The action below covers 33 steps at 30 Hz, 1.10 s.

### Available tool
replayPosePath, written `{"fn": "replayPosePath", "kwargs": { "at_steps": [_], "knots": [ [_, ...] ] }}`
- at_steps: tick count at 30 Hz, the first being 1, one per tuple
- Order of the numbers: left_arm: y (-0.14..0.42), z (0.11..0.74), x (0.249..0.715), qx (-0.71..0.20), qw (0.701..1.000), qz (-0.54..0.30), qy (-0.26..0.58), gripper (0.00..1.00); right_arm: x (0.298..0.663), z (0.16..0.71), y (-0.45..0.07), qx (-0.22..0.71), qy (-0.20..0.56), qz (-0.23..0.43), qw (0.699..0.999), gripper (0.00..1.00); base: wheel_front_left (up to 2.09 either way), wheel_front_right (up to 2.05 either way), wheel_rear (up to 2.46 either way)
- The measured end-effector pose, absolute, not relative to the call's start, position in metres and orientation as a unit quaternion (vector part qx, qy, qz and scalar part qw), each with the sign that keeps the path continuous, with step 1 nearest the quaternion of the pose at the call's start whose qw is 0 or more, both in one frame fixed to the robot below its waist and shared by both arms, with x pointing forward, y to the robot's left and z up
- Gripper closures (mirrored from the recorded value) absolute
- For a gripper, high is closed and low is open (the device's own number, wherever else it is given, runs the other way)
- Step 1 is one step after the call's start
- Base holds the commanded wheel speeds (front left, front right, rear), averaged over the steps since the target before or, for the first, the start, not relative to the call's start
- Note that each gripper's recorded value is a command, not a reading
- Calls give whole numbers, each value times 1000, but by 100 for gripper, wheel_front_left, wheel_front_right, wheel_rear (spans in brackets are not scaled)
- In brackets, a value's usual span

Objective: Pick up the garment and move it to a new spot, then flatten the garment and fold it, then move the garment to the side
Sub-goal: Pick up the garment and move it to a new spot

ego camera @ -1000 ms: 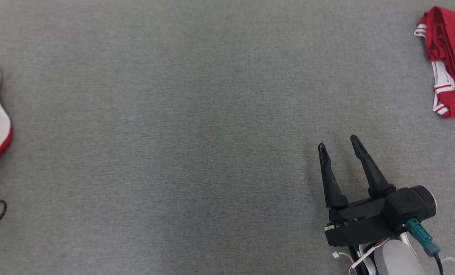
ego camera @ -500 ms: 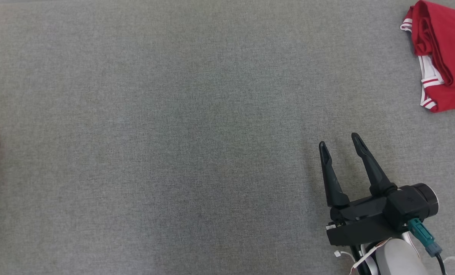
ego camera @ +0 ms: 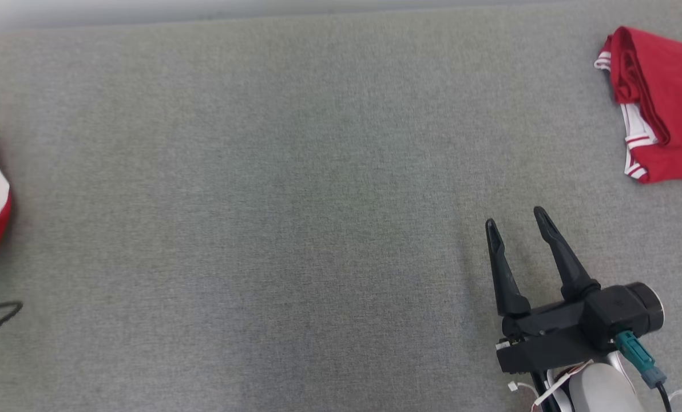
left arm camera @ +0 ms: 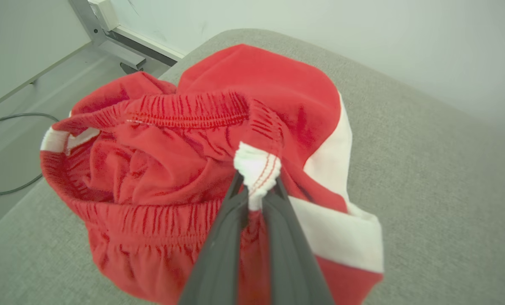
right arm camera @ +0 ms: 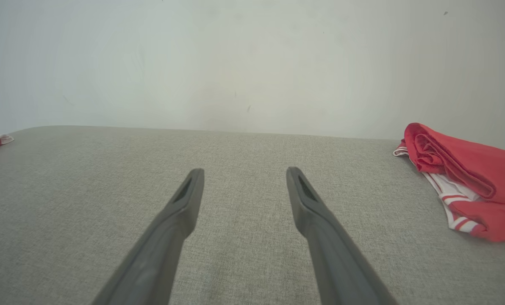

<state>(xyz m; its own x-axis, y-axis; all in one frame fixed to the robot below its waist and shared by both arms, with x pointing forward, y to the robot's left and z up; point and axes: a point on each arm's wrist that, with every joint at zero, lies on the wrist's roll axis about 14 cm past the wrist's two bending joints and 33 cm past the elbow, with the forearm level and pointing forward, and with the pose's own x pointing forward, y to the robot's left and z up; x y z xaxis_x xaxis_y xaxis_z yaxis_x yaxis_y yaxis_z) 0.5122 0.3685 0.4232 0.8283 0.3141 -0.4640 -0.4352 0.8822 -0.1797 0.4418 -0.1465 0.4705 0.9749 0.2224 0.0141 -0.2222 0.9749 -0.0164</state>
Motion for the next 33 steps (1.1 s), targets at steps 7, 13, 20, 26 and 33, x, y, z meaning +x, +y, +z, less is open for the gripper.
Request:
{"fn": "replayPosePath", "kwargs": {
  "at_steps": [7,13,20,26,33],
  "knots": [
    [352,520,542,-106,981,147,72,100,434,487,-136,6,-26,118,993,0,0,0,0],
    [312,600,557,-97,992,73,-34,100,427,502,-133,18,-44,114,992,0,0,0,0],
    [219,668,567,-113,984,-55,-124,100,410,509,-148,22,-49,88,995,0,0,0,0],
    [133,687,562,-161,963,-155,-154,100,393,515,-171,25,-54,50,997,0,0,0,0],
    [34,678,545,-195,937,-254,-137,100,372,518,-202,24,-56,2,998,0,0,0,0]
  ]
}}
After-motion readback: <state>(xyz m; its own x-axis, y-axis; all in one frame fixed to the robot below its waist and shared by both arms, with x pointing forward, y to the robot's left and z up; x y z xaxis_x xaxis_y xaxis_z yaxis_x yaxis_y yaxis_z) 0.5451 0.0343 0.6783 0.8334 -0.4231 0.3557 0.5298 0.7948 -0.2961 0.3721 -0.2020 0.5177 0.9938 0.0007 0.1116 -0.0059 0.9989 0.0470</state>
